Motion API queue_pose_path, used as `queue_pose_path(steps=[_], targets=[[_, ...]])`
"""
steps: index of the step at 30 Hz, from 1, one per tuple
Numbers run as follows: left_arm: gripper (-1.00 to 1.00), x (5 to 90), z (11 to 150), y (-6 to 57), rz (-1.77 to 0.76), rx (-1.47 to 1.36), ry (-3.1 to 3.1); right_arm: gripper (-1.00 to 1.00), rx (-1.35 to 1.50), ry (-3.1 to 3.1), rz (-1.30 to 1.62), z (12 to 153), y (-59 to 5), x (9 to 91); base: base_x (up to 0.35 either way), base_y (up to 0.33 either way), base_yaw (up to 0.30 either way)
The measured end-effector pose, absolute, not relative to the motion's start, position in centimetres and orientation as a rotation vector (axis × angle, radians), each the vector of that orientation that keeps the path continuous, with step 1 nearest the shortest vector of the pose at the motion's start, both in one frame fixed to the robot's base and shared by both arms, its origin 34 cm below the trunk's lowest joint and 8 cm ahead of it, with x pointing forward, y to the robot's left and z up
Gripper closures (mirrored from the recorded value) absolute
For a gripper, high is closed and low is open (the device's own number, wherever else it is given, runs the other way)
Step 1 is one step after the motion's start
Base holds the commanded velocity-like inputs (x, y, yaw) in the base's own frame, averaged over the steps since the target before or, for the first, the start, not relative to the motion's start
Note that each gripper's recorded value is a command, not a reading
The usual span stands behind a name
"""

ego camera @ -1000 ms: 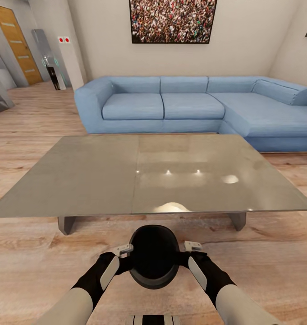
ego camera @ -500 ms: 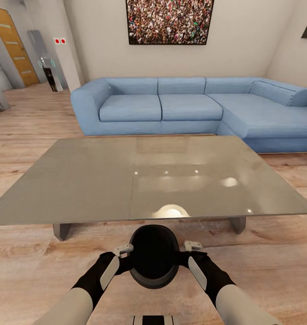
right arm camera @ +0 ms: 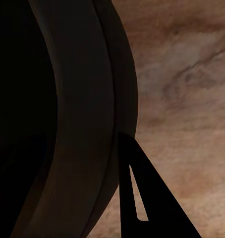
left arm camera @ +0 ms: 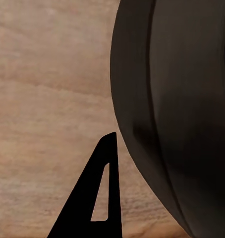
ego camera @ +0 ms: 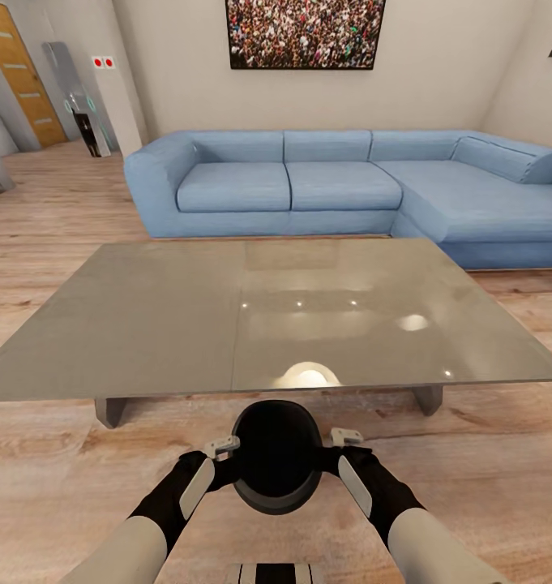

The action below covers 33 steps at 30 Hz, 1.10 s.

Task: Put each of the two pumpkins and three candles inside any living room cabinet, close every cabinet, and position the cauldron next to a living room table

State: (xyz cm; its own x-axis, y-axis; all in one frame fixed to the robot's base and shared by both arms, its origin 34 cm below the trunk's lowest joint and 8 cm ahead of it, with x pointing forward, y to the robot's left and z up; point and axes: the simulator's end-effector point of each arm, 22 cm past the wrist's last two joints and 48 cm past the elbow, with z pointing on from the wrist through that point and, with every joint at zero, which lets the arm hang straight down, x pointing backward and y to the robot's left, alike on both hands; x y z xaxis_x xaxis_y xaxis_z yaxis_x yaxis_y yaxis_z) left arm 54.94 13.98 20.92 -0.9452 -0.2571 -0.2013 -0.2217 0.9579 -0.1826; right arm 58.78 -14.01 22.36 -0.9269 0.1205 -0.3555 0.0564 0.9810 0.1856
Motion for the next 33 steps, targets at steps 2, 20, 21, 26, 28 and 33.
queue_pose_path(steps=[2, 20, 21, 26, 28, 33], targets=[[1.0, 54.4, 20.5, 14.2, -0.214, -0.346, 2.903, -1.0, 0.156, 2.747, 0.255, 22.0, -14.0, 58.6, 0.0, 0.0, 0.0], [-1.0, 54.4, 20.7, 14.3, -0.212, -0.347, 2.901, -1.0, 0.157, 2.745, 0.256, 22.1, -14.0, 58.6, 0.0, 0.0, 0.0], [-1.0, 54.6, 20.9, 14.4, -0.218, -0.364, 2.896, -1.0, 0.156, 2.742, 0.257, 22.3, -14.0, 58.7, 0.0, 0.0, 0.0], [-1.0, 55.3, 22.0, 14.5, -0.228, -0.379, 2.873, -1.0, 0.152, 2.721, 0.257, 23.5, -13.9, 59.3, 0.0, 0.0, 0.0], [-1.0, 55.8, 22.6, 14.5, -0.233, -0.378, 2.859, -1.0, 0.151, 2.713, 0.256, 23.9, -13.9, 59.5, 0.0, 0.0, 0.0], [-1.0, 56.5, 23.8, 14.6, -0.235, -0.372, 2.837, -1.0, 0.147, 2.692, 0.257, 25.0, -13.9, 60.0, -0.153, 0.0, 0.0]])
